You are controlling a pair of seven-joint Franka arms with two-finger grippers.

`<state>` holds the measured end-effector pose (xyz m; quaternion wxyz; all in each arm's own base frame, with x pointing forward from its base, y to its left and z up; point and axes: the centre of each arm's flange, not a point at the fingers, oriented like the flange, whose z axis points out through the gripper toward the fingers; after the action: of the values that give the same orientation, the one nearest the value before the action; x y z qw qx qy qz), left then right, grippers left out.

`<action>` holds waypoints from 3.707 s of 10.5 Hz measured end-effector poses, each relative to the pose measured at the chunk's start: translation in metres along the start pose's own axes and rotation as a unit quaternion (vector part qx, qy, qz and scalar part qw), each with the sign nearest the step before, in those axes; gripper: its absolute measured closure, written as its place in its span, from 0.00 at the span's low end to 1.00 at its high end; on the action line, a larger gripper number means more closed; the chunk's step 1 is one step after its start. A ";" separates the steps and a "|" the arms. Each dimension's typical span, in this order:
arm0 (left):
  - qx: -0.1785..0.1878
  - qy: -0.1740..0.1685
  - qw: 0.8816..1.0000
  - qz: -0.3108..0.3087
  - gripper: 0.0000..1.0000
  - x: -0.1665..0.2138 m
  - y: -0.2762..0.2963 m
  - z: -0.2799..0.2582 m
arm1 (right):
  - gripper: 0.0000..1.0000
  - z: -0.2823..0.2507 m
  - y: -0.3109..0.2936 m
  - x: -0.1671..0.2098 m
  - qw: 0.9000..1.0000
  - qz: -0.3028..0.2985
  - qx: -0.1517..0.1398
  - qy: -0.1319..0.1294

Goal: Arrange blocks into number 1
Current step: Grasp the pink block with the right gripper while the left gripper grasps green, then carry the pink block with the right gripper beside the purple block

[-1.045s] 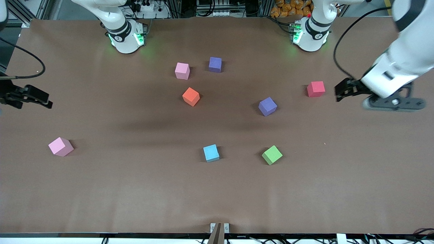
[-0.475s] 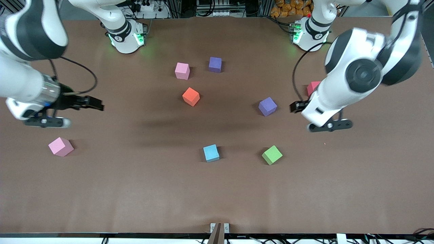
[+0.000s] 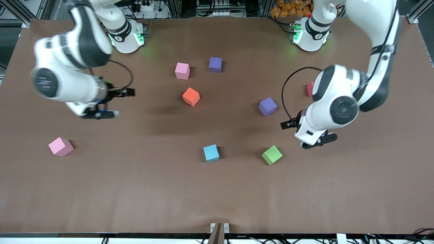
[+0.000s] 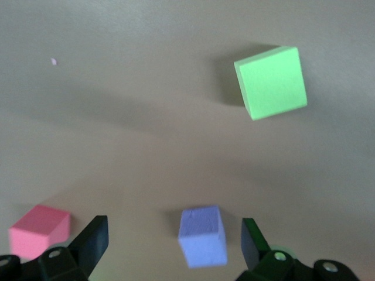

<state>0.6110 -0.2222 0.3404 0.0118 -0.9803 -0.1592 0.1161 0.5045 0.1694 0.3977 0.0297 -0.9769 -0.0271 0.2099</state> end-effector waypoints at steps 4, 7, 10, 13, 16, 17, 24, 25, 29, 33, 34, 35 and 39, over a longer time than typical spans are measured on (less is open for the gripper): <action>-0.032 0.039 0.995 -0.081 0.00 0.028 0.002 0.019 | 0.00 0.084 -0.050 -0.028 0.999 -0.029 -0.014 0.034; -0.055 0.072 0.981 -0.174 0.00 0.046 0.019 0.030 | 0.00 0.131 -0.094 -0.051 0.997 0.022 -0.017 0.066; -0.054 0.073 0.971 -0.222 0.00 0.058 0.045 0.055 | 0.00 0.173 -0.124 -0.079 0.996 0.035 -0.033 0.071; -0.075 0.087 0.965 -0.235 0.00 0.061 0.069 0.073 | 0.00 0.209 -0.145 -0.103 0.997 0.028 -0.024 0.068; -0.063 0.090 0.969 -0.221 0.00 0.053 0.087 0.102 | 0.00 0.233 -0.161 -0.116 0.998 0.024 -0.017 0.063; -0.059 0.091 0.970 -0.217 0.00 0.051 0.089 0.106 | 0.00 0.243 -0.162 -0.118 0.997 0.022 -0.021 0.064; -0.040 0.100 0.972 -0.208 0.00 0.055 0.086 0.121 | 0.01 0.279 -0.160 -0.117 0.996 0.036 -0.039 0.067; -0.035 0.101 0.973 -0.207 0.00 0.056 0.086 0.126 | 0.06 0.283 -0.163 -0.117 0.996 0.047 -0.039 0.071; -0.035 0.103 0.972 -0.208 0.14 0.059 0.083 0.130 | 0.28 0.291 -0.166 -0.122 0.993 0.072 -0.032 0.087; -0.037 0.104 0.972 -0.208 0.41 0.059 0.084 0.129 | 0.40 0.289 -0.166 -0.121 0.992 0.081 -0.027 0.092; -0.037 0.104 0.972 -0.207 0.41 0.058 0.085 0.129 | 0.40 0.286 -0.167 -0.120 0.992 0.085 -0.022 0.096; -0.037 0.104 0.972 -0.206 0.41 0.058 0.086 0.129 | 0.40 0.282 -0.168 -0.119 0.991 0.087 -0.016 0.101; -0.040 0.107 0.972 -0.207 0.43 0.060 0.086 0.124 | 0.43 0.236 -0.187 -0.112 0.987 0.090 0.030 0.131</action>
<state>0.6639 -0.2863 0.2009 0.0131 -0.9326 -0.3608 -0.0009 0.2976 0.3592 0.2421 0.0432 -0.9931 0.0712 0.0831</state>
